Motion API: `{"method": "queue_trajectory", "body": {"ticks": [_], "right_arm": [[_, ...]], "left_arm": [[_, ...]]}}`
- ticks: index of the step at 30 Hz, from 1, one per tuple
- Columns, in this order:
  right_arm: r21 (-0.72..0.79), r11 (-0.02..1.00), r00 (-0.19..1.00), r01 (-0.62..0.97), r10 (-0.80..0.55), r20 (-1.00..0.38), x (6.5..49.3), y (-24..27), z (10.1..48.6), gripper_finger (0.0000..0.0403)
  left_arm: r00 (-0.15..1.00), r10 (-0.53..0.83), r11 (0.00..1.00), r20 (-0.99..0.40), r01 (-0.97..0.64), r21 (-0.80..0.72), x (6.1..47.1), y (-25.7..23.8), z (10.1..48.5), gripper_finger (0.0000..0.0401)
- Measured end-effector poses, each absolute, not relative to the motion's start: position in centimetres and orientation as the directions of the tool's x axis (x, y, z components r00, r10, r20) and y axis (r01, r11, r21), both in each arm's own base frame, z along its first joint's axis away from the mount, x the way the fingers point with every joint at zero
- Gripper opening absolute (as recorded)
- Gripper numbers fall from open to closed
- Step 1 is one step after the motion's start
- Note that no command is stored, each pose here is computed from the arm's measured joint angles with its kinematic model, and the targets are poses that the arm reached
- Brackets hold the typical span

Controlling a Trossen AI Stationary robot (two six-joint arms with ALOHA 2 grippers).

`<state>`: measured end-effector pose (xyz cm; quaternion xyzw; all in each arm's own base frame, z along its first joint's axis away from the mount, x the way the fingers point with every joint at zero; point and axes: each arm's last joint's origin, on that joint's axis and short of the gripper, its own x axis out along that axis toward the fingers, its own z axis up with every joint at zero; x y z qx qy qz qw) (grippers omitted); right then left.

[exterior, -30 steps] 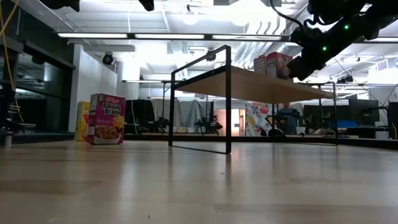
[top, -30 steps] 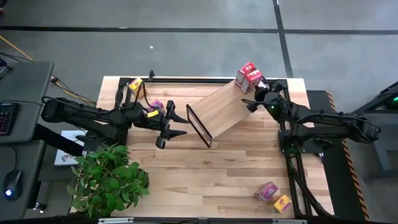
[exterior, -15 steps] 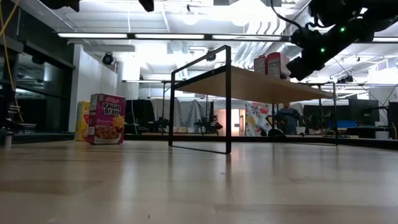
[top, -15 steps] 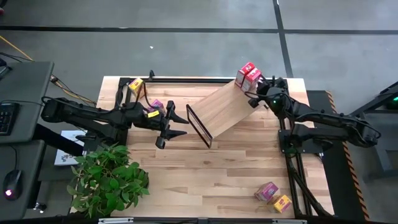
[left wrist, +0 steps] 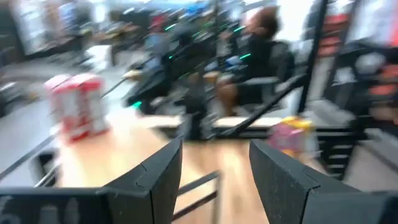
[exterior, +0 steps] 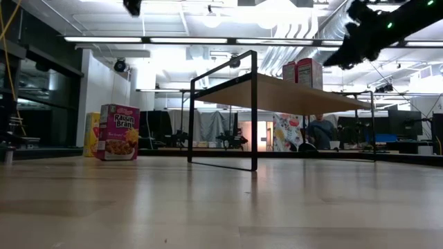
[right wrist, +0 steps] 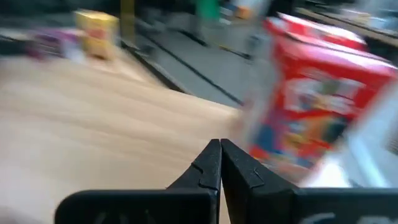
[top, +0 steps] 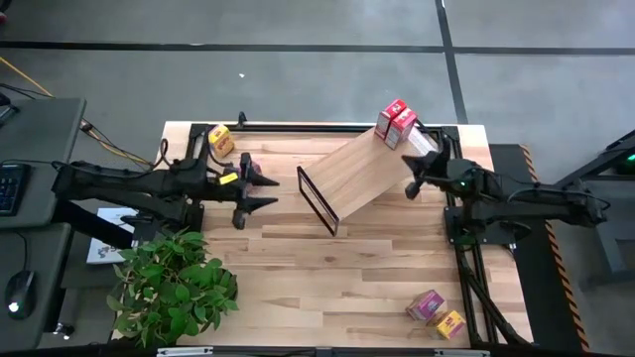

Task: Stack cereal on shelf
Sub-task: Put the top purple cereal box on the shelf

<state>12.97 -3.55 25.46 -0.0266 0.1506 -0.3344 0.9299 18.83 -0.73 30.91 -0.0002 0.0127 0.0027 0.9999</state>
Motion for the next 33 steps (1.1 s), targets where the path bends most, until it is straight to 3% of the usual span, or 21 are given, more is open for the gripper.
{"method": "queue_trajectory", "body": {"ticks": [7, 13, 17, 21, 33], "right_arm": [[-0.059, 0.896, 0.876, 0.439, -0.442, -0.193, 14.3, -1.7, 26.2, 0.0], [-0.039, 0.909, 0.888, 0.414, -0.413, -0.204, 16.1, -1.2, 25.7, 0.0], [-0.054, 0.909, 0.884, 0.413, -0.414, -0.219, 17.5, -1.3, 25.1, 0.0], [-0.067, 0.904, 0.878, 0.423, -0.427, -0.216, 18.4, -1.3, 24.7, 0.0], [-0.07, 0.904, 0.88, 0.422, -0.427, -0.206, 18.6, -1.3, 24.7, 0.0]], "left_arm": [[0.943, 0.301, 0.953, -0.145, -0.303, 0.01, 19.6, 0.6, 29.5, 0.0179], [0.786, 0.439, 0.872, -0.435, -0.49, -0.005, 20.0, 3.5, 29.1, 0.0186], [0.665, 0.467, 0.813, -0.582, -0.582, -0.013, 19.6, 4.9, 29.0, 0.0202], [0.596, 0.412, 0.792, -0.689, -0.608, -0.053, 19.0, 5.4, 28.6, 0.0219], [0.404, 0.451, 0.676, -0.796, -0.737, 0.008, 17.5, 7.3, 27.3, 0.0242]]}}
